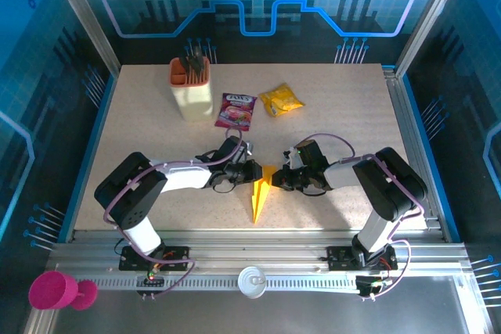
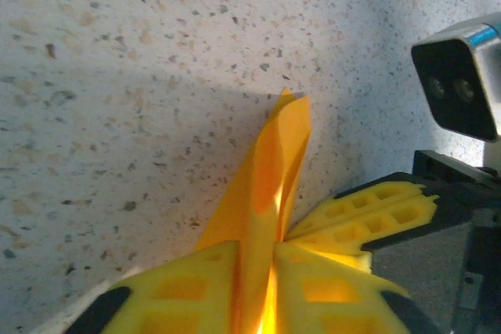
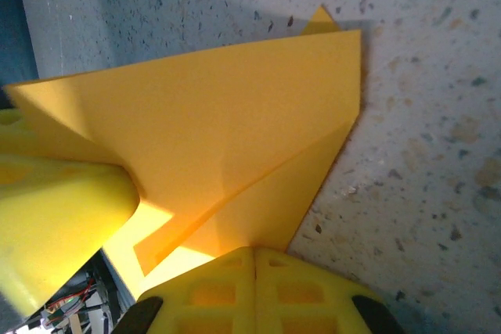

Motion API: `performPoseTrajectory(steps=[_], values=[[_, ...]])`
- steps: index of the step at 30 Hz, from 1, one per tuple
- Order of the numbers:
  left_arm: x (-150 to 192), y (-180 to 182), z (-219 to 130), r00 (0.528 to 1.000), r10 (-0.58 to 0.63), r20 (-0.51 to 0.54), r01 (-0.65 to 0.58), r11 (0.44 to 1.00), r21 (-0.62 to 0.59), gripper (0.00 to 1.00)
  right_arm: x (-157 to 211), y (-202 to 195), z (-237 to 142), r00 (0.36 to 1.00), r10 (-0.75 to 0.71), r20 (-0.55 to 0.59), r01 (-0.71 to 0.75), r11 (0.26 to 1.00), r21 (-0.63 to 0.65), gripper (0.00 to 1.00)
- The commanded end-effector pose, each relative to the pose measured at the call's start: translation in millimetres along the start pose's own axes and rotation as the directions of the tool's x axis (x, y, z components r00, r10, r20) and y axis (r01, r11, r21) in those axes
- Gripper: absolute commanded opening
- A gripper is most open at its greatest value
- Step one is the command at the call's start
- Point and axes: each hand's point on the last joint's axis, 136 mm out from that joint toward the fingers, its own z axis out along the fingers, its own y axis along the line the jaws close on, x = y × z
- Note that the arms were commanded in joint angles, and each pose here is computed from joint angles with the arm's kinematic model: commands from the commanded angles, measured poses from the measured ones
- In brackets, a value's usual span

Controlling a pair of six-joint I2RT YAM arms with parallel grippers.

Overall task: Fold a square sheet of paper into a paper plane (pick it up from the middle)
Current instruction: Turn over the paper plane at the bottom-center of the table.

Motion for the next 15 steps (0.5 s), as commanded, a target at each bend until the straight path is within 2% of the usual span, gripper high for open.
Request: performPoseTrajectory(steps=[1, 2, 6, 10, 15], values=[[5.4, -0.7, 2.4, 1.000, 0.005, -0.010, -0.005, 1.000, 0.008, 0.07, 4.5, -20.9, 6.1, 1.000, 0.031, -0.003, -0.031, 0.998, 0.051, 0.00], [5.5, -0.6, 3.3, 1.000, 0.007, -0.012, -0.006, 1.000, 0.005, 0.00, 4.0, -16.6, 4.6, 1.000, 0.025, -0.006, -0.025, 0.999, 0.036, 0.00], [-1.2, 2.5, -2.9, 0.999, 0.024, 0.035, -0.022, 0.999, -0.035, 0.00, -0.3, 9.6, -15.3, 1.000, -0.022, 0.015, 0.022, 1.000, -0.020, 0.01], [-16.2, 7.3, -29.4, 0.986, 0.101, 0.134, -0.077, 0.981, -0.178, 0.00, 5.0, 26.7, -42.7, 0.995, -0.088, 0.042, 0.088, 0.996, 0.002, 0.07], [-29.4, 15.4, -61.8, 0.946, 0.286, 0.154, -0.190, 0.871, -0.454, 0.00, 17.3, 32.4, -67.5, 0.987, -0.139, 0.076, 0.136, 0.990, 0.048, 0.10]])
